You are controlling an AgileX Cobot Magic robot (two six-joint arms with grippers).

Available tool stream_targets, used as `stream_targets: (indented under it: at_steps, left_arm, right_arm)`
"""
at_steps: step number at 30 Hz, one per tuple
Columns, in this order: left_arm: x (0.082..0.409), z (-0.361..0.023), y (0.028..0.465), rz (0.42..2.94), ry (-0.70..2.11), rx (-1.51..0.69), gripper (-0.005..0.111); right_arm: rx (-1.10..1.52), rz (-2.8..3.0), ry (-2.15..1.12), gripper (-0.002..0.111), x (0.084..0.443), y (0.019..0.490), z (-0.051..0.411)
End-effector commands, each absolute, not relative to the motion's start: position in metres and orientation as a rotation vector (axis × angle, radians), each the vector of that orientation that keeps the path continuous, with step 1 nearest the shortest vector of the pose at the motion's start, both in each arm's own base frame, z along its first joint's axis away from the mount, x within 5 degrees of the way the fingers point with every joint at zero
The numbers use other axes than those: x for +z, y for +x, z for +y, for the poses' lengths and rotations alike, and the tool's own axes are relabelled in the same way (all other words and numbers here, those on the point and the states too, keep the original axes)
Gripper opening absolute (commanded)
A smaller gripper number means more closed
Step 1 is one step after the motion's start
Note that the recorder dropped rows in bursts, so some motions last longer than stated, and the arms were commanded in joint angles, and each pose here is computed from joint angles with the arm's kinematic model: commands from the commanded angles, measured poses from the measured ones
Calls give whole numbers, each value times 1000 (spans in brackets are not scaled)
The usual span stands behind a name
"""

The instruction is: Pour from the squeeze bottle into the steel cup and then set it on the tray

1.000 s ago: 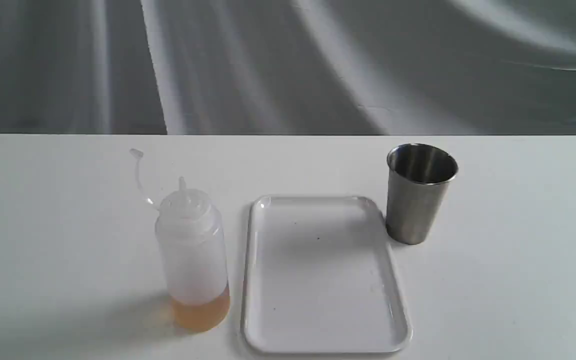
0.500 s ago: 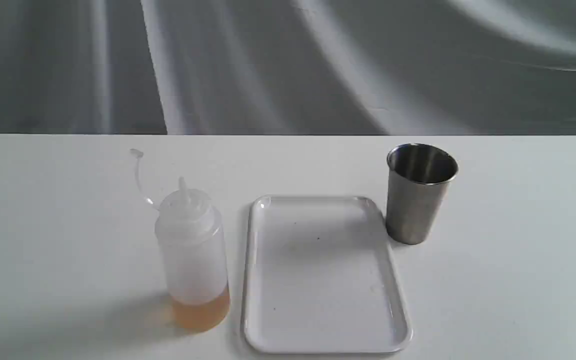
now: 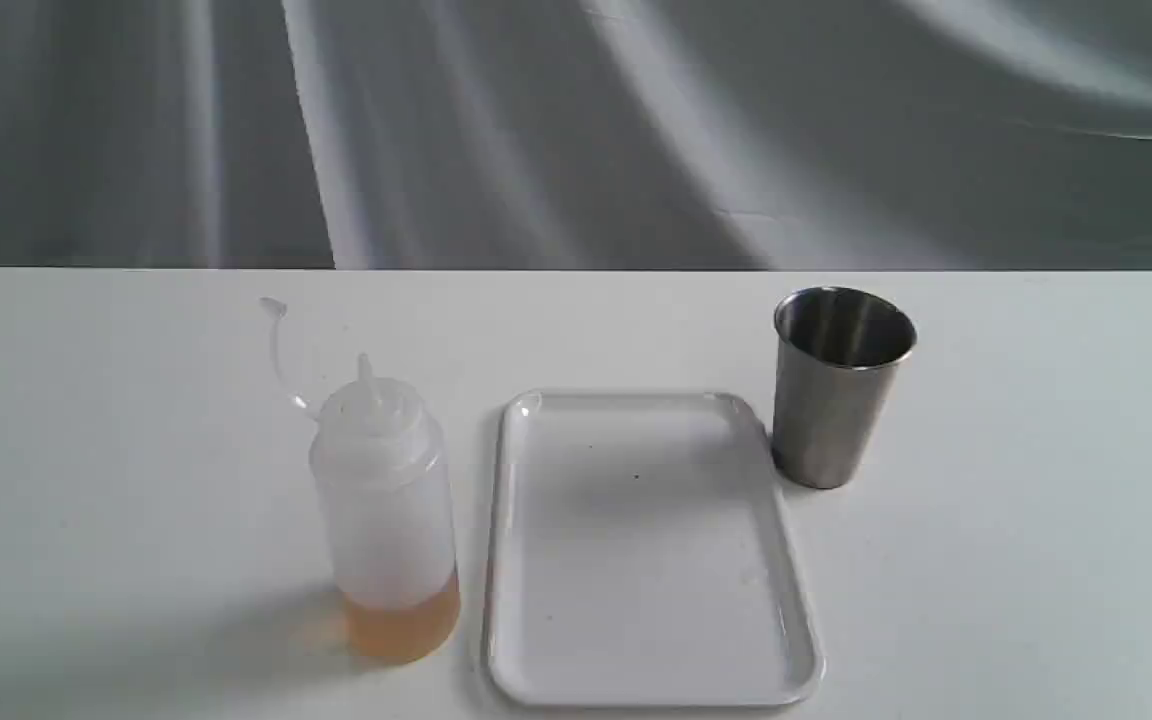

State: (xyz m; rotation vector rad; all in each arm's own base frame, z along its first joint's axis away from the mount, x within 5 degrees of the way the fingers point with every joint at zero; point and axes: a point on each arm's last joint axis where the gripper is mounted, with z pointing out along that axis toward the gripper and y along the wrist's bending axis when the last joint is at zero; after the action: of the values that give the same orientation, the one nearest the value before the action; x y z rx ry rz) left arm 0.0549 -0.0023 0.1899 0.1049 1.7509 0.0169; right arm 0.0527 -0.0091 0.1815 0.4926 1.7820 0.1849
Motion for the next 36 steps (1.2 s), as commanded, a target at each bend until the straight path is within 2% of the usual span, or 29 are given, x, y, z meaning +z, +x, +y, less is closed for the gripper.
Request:
stream_targets:
  at_steps: [1,6,16,36]
  left_arm:
    - [189,-3,55,1746,108,10,0]
    - [189,-3,55,1746,108,10,0]
    - [189,-3,55,1746,108,11,0]
    - [189,-3,55,1746,109,11,0]
  right_arm:
    - [198,1780,515,1,180,52,-9]
    - [193,1817,537,1,184,50,-9]
    - [203,1757,540,1,252,43,-9]
    - [185,1943,513,1,335,150,-12]
